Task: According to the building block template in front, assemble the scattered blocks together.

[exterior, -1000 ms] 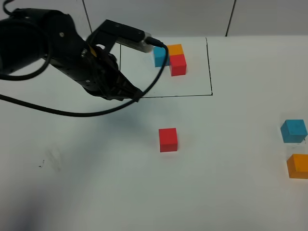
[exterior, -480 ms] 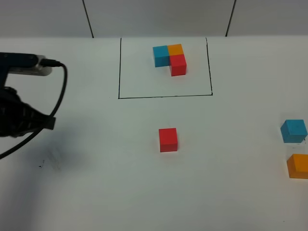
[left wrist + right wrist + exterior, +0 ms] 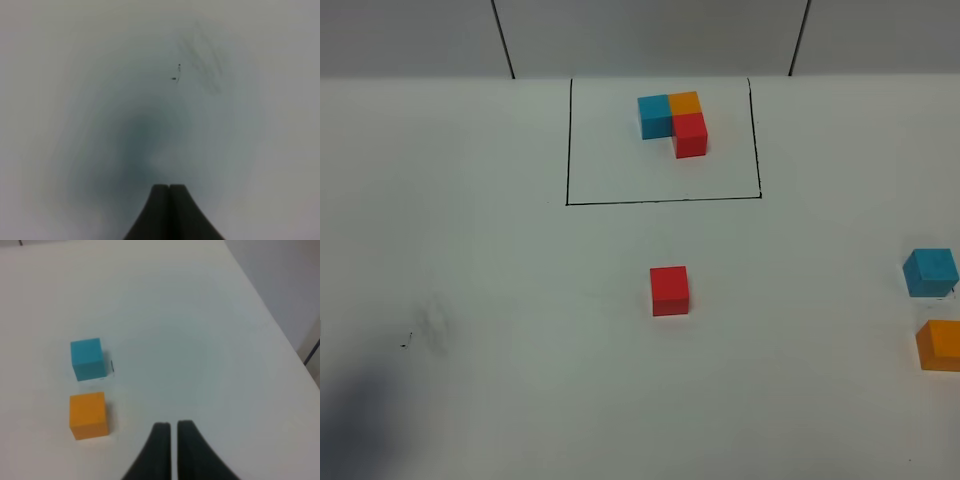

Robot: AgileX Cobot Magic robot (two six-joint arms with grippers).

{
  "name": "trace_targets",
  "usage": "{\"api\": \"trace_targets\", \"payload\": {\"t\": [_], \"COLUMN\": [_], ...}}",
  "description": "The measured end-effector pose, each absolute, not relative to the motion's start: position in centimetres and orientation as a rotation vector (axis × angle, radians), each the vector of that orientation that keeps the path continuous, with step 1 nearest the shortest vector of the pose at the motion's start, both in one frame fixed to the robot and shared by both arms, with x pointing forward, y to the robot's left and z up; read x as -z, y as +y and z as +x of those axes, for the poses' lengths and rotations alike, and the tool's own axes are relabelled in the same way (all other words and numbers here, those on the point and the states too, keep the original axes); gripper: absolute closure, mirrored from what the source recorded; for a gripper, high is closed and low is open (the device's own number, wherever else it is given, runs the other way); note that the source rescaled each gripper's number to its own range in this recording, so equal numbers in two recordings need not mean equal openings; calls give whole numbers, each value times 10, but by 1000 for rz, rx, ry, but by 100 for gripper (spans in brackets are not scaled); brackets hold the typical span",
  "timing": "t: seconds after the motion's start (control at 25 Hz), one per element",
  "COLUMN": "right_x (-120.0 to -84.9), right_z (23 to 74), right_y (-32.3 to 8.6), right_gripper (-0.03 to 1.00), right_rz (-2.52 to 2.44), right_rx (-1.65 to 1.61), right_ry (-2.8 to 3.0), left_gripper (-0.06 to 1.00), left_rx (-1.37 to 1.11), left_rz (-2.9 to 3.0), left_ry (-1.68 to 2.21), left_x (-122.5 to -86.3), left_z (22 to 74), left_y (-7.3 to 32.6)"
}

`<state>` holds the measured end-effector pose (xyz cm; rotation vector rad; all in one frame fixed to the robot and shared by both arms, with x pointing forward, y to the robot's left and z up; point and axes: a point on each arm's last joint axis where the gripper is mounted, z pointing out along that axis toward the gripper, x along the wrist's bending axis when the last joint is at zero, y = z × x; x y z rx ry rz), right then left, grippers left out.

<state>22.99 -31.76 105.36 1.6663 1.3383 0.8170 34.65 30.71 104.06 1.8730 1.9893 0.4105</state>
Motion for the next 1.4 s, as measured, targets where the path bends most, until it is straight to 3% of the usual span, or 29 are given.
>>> {"api": "trace_targets", "payload": {"t": [0.56, 1.4], "right_x": [-1054, -1054], "right_z": [230, 230], "right_y": [-318, -318], "right_gripper": [97, 97], "right_rz": [1666, 1666], "right_rx": [-817, -817], "right_ry": [1338, 1338], "left_gripper": [94, 94], "left_rx": [-630, -692], "left_rz": [1708, 1694], "left_ry": [2028, 1979], "left_x": [-1049, -1050], "left_z": [262, 254], "left_y": [299, 297]}}
